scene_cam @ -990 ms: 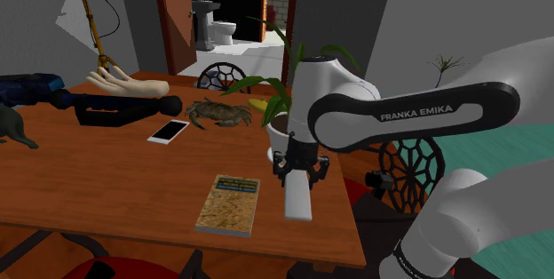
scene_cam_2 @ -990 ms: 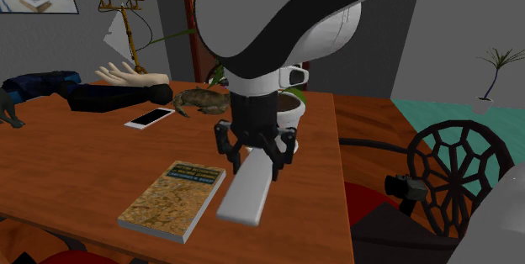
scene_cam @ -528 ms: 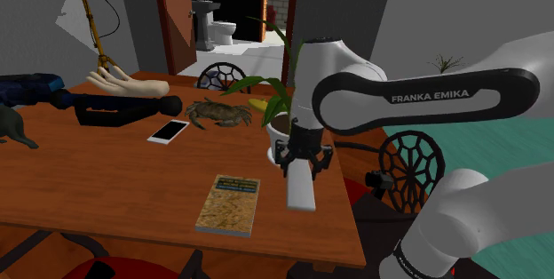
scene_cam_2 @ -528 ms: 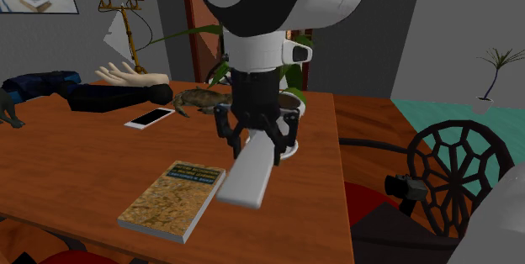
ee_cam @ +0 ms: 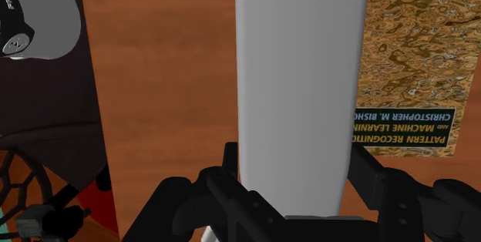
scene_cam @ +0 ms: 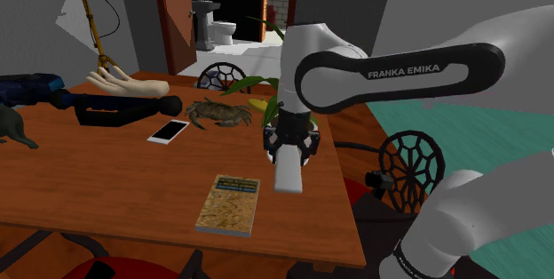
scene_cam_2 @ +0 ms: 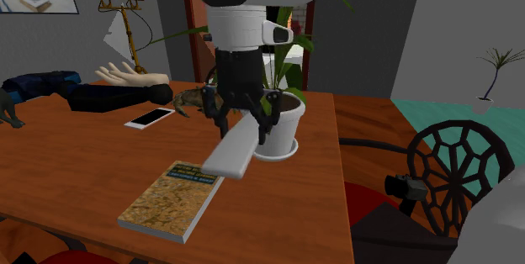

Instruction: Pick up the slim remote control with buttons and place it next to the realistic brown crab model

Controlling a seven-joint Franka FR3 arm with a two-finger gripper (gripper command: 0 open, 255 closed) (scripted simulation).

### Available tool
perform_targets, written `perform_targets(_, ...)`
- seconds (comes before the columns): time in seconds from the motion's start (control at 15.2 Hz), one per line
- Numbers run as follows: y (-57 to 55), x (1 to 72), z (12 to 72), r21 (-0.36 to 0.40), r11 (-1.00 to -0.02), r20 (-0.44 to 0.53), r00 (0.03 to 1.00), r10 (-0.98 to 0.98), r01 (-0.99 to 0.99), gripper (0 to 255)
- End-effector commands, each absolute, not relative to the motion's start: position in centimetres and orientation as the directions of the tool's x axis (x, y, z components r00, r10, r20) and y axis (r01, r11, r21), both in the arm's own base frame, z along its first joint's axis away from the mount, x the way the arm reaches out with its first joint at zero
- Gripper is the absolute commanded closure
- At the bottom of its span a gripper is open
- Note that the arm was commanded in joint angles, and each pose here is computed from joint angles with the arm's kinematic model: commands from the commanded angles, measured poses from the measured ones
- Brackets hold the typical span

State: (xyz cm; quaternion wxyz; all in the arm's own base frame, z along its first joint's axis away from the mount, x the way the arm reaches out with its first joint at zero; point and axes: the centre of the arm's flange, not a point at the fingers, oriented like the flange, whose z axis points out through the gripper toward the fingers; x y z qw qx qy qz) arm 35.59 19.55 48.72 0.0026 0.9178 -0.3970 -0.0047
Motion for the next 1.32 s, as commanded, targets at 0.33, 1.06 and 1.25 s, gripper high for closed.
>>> perform_targets(0.33, 21.5, 44.5, 48.8, 0.008, -0.685, -0.008, 0.685, -0.729, -0.729, 255)
perform_targets(1.06, 24.4, 58.8, 48.9, 0.008, -0.685, -0.008, 0.685, -0.729, -0.729, 255)
perform_targets(1.25, 25.2, 62.7, 48.9, 0.008, -0.685, -0.008, 0.685, -0.729, -0.729, 255)
